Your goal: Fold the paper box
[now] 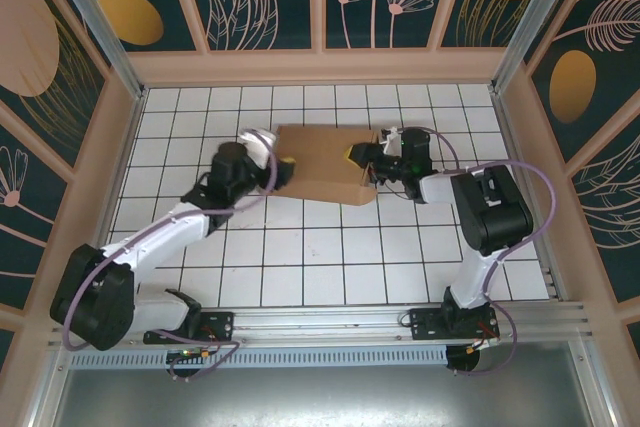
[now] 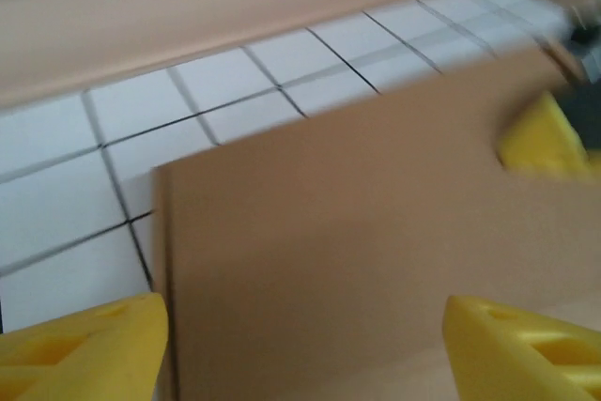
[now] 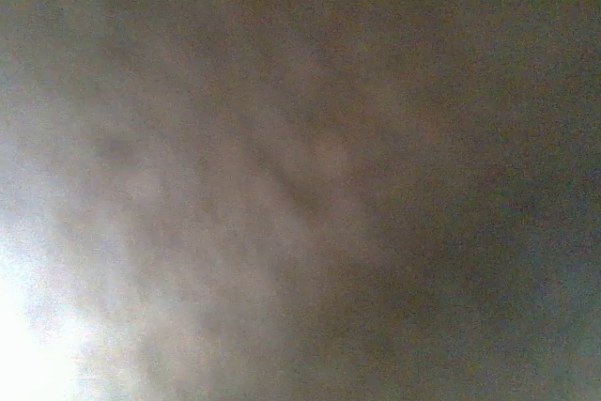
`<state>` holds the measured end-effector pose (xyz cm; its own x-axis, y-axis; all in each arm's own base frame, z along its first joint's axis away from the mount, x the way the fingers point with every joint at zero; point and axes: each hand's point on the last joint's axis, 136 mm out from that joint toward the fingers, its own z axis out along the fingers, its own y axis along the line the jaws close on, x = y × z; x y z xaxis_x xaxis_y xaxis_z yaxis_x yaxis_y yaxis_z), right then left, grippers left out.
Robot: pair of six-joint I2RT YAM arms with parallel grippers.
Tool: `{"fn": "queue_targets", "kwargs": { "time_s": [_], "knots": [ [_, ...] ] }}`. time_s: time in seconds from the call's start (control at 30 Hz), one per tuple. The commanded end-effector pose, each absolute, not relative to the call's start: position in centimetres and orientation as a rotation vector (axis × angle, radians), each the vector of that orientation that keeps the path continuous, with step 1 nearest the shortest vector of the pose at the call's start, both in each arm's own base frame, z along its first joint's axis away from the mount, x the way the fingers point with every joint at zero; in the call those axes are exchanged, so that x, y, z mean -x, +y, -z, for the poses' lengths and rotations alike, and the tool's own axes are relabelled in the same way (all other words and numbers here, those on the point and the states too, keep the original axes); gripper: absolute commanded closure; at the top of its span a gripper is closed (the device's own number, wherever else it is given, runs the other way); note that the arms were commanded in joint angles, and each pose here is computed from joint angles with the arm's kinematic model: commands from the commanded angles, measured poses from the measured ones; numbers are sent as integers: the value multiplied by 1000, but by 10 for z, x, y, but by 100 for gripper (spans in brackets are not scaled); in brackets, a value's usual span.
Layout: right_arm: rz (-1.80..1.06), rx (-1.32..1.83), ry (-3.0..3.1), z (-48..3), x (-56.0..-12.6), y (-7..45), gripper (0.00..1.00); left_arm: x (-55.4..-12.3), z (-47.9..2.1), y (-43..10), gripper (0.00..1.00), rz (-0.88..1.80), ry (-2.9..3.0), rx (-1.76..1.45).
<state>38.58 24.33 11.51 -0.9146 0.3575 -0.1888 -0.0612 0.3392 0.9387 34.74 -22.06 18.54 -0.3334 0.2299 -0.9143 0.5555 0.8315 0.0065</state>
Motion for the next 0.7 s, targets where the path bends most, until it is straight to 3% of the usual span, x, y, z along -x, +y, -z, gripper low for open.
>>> {"fn": "queue_targets", "kwargs": {
  "time_s": [0.0, 0.17, 0.67],
  "knots": [
    [-1657, -259, 2196, -139, -381, 243, 58, -335, -159, -230, 21, 58, 1829, -950],
    [-1698, -259, 2174, -151, -377, 244, 58, -329, -136, -246, 21, -76, 1798, -1126],
    [-1818, -218, 2129, -174, -360, 260, 58, -360, -124, -246, 22, -351, 1688, -1122]
  ]
}}
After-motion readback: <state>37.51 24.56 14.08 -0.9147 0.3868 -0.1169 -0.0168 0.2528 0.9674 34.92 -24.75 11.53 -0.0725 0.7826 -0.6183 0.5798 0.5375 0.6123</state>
